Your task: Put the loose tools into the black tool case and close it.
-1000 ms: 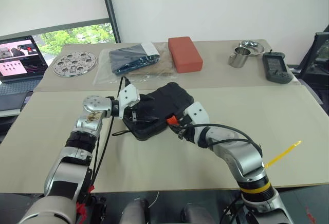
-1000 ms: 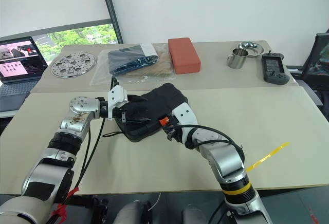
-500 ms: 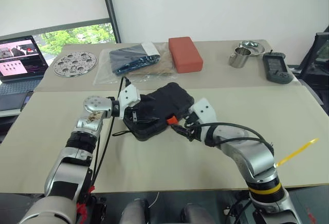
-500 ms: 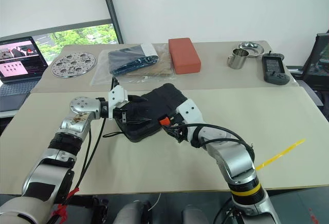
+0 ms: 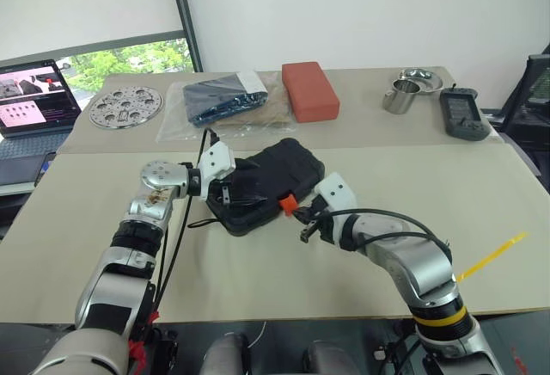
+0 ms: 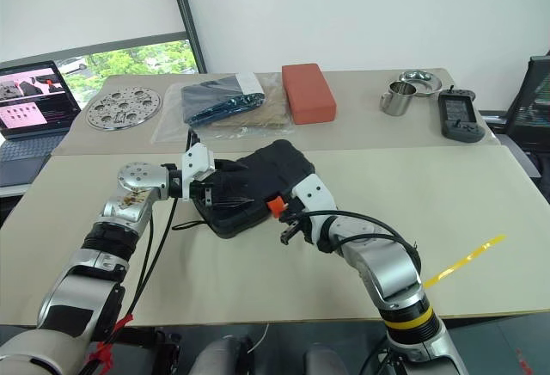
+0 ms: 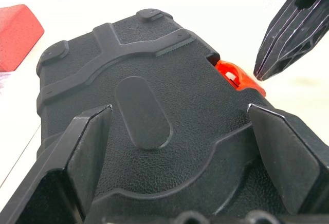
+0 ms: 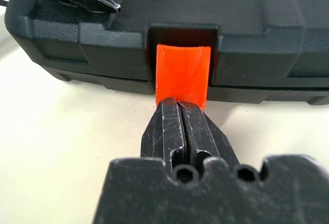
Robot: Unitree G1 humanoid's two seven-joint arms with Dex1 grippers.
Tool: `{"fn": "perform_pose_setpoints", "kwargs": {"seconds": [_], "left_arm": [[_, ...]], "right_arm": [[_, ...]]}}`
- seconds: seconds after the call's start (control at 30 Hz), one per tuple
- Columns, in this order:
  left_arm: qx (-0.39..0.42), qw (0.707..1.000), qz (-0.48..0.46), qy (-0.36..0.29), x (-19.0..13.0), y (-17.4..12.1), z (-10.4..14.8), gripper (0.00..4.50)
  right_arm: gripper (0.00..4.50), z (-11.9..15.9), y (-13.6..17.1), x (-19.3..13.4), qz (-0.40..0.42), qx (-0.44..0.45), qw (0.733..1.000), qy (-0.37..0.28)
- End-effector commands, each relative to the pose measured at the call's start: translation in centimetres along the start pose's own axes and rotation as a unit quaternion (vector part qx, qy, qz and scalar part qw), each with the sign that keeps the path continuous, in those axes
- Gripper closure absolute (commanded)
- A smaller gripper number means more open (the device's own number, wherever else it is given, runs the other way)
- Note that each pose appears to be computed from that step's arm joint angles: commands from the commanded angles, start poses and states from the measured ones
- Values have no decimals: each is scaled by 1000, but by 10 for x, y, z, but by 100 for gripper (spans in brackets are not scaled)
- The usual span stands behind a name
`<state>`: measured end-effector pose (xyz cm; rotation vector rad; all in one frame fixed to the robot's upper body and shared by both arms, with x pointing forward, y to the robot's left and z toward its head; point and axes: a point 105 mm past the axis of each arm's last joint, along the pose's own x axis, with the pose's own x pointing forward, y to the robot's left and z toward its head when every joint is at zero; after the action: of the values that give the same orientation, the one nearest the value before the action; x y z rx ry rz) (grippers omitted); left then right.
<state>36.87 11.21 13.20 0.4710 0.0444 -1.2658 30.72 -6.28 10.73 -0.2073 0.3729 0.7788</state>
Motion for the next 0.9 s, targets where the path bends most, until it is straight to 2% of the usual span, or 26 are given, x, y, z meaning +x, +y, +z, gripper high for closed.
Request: {"fn": "perform_pose_setpoints", "kwargs": {"seconds": [0.03,0.43,0.9], "left_arm": [[-24,999,-18,41,2,-14,-24,0],[-25,999,-16,43,1,-15,-26,0],[-30,999,-21,40,5,-19,-26,0]], "right_arm": [[443,17,1,5,0,-16,999,-32],[443,35,-3,13,-6,-27,998,-60],[443,39,1,33,-4,-26,997,-69]]}}
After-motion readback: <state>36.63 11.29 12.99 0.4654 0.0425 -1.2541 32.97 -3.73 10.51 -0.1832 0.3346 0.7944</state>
